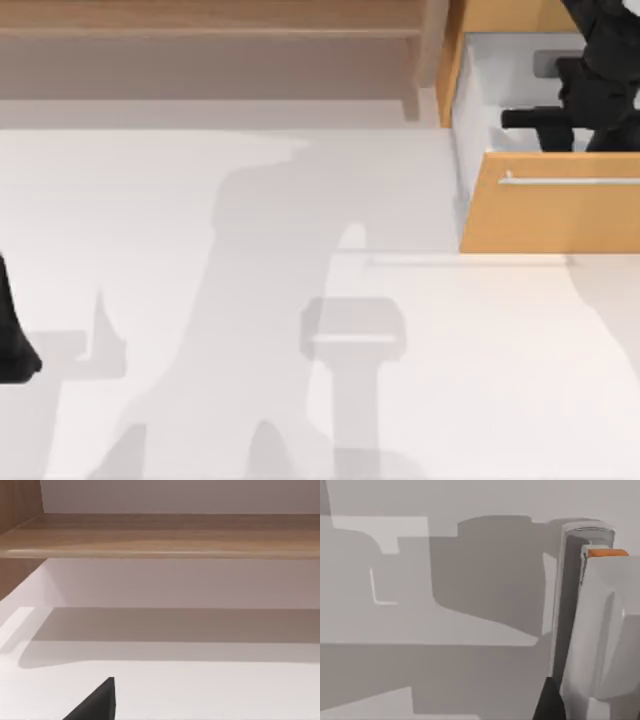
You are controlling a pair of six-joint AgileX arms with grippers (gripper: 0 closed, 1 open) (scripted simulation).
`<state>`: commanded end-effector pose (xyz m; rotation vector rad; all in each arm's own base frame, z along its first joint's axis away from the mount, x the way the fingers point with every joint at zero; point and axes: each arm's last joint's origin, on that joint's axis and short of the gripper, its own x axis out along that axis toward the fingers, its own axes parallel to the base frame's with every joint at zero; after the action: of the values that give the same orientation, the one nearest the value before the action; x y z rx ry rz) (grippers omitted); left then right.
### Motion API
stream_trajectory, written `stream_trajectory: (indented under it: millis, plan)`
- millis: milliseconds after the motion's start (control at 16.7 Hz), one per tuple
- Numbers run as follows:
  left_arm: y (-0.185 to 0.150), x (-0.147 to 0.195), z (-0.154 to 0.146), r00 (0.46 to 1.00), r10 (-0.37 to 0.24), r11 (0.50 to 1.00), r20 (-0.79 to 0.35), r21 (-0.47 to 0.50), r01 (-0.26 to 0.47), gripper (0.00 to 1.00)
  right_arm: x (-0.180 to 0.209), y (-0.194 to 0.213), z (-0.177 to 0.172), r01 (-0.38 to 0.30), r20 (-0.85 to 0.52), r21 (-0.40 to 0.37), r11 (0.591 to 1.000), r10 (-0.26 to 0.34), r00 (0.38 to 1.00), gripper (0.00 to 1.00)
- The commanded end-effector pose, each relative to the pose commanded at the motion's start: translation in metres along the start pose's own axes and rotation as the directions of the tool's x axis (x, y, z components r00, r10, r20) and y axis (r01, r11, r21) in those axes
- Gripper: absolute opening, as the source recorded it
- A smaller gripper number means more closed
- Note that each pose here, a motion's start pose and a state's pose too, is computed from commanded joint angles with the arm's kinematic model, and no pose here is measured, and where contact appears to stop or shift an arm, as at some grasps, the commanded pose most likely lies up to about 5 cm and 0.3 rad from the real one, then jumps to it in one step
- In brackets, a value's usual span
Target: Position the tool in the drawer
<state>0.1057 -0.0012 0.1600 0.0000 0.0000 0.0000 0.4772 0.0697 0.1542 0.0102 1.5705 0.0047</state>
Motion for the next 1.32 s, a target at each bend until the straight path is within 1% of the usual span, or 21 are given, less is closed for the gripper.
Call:
stream_trajectory:
  millis: [360,420,1020,1140,1320]
  plan:
    - [0.0,0.0,0.0,1.0,0.0,1.0,0.0,0.0,0.0,1.0,0.0,0.0,0.0,0.0,0.0,0.0,1.0,0.0,1.0,0.98]
    - [0.0,0.0,0.0,1.0,0.0,1.0,0.0,0.0,0.0,1.0,0.0,0.0,0.0,0.0,0.0,0.0,1.0,0.0,1.0,1.0]
    - [0.0,0.0,0.0,1.0,0.0,1.0,0.0,0.0,0.0,1.0,-0.002,0.001,-0.001,-0.001,0.007,-0.006,1.0,0.001,1.0,1.0]
    - [0.0,0.0,0.0,1.0,0.0,1.0,0.0,0.0,0.0,1.0,-0.014,0.0,-0.003,-0.008,0.047,-0.028,1.0,0.009,0.999,1.0]
    - [0.0,0.0,0.0,1.0,0.0,1.0,0.0,0.0,0.0,1.0,-0.044,-0.001,-0.01,-0.017,0.175,-0.096,0.995,0.033,0.984,1.0]
